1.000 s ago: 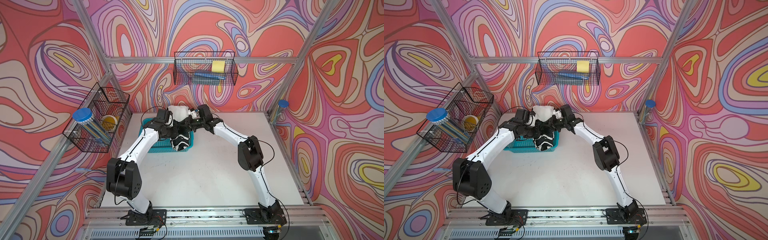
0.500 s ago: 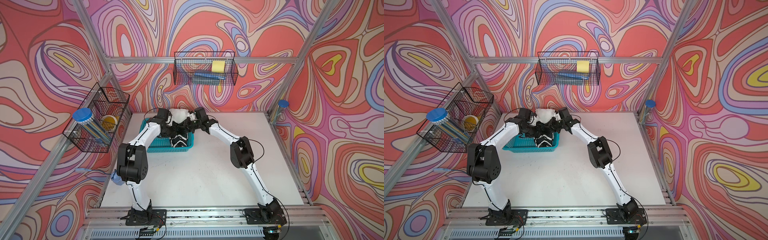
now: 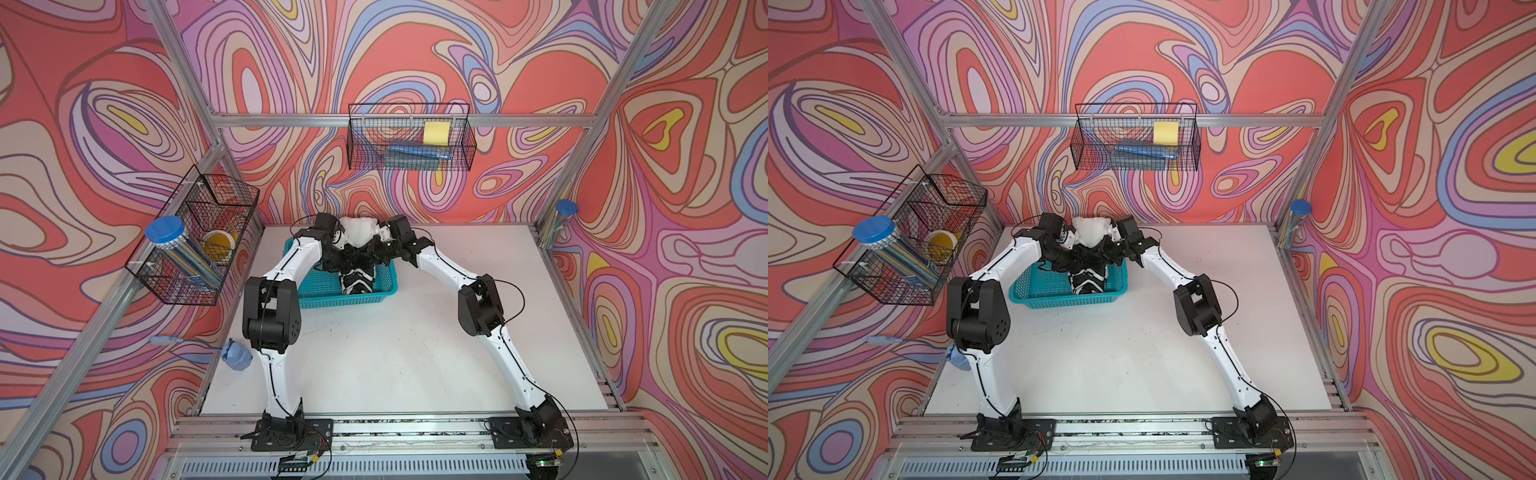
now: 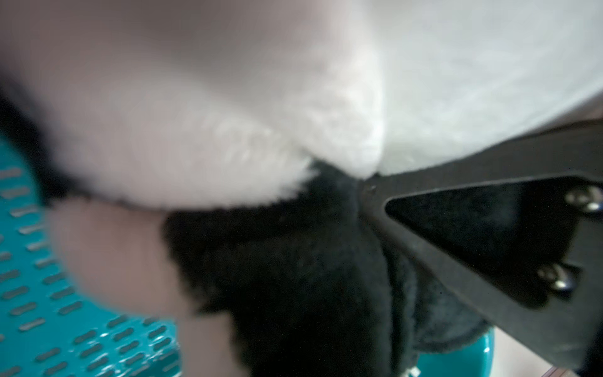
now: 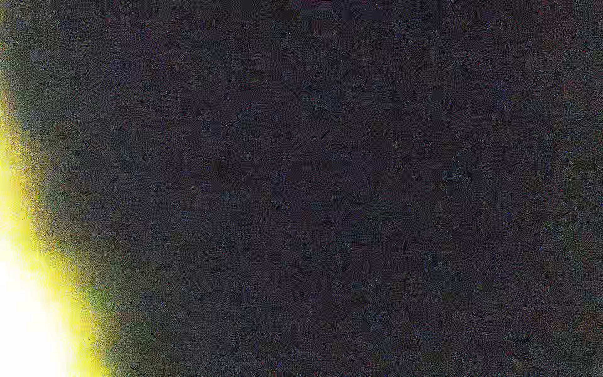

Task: Roll up the pillowcase
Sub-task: Place the pillowcase in the bin.

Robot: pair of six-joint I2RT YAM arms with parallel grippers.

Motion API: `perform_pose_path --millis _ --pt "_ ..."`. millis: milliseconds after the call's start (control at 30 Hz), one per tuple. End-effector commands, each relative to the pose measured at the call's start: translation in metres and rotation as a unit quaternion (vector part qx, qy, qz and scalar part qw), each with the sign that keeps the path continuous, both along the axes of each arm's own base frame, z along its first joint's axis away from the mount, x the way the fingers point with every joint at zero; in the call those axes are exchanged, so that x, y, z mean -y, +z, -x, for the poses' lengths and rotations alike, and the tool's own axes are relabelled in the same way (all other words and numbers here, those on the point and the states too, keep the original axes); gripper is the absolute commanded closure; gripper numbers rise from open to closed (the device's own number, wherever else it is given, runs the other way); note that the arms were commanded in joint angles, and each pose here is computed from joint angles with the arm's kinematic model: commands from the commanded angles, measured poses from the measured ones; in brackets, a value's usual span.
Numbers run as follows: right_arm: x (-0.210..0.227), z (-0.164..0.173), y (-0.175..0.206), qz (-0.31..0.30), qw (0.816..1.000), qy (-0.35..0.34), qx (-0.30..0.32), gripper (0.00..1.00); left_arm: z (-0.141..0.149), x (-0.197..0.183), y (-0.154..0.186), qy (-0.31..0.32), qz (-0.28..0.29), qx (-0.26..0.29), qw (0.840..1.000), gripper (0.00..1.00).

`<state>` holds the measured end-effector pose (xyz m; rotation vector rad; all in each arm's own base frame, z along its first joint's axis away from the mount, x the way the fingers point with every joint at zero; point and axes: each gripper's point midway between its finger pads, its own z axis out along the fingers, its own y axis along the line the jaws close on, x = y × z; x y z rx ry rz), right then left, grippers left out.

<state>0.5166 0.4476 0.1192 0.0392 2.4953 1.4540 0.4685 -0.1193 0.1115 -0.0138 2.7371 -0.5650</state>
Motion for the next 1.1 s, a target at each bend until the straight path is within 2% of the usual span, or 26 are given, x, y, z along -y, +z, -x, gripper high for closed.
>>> perform_pose_path --millis 0,33,167,267,533,800,867,933,1000,1067 --pt "-0.012 0.060 -0.012 0.029 0.994 0.078 -0.071 0.73 -0.028 -0.021 0.010 0.025 -0.032 0.064 0.997 1.00" --pt "-0.013 0.059 -0.005 0.027 0.994 0.079 -0.068 0.71 -0.027 -0.024 0.011 0.027 -0.037 0.065 0.997 1.00" --pt "-0.011 0.059 0.031 0.017 0.996 0.071 -0.043 0.52 -0.024 -0.028 0.012 0.020 -0.044 0.062 0.997 1.00" --pt "-0.002 0.061 0.049 0.034 0.997 0.062 -0.022 0.34 -0.019 -0.028 0.015 0.020 -0.041 0.063 0.997 1.00" --pt "0.017 0.063 0.074 0.070 0.997 0.033 0.002 0.32 0.001 -0.028 0.012 0.030 -0.031 0.054 0.998 1.00" --pt "0.059 0.063 0.067 0.173 0.985 -0.010 0.015 0.30 0.019 -0.028 -0.002 0.037 -0.023 0.028 0.999 1.00" --pt "0.063 0.060 0.072 0.181 0.983 -0.021 0.031 0.33 0.022 -0.028 -0.008 0.043 -0.022 0.017 0.999 1.00" --pt "0.059 0.058 0.080 0.166 0.985 -0.019 0.041 0.47 0.024 -0.028 -0.014 0.050 -0.019 0.010 0.998 1.00" --pt "0.048 0.058 0.082 0.143 0.989 -0.007 0.041 0.71 0.027 -0.028 -0.018 0.056 -0.015 0.007 0.998 1.00" --pt "0.033 0.058 0.081 0.127 0.991 0.001 0.045 0.87 0.031 -0.026 -0.021 0.054 -0.008 0.000 0.999 1.00"
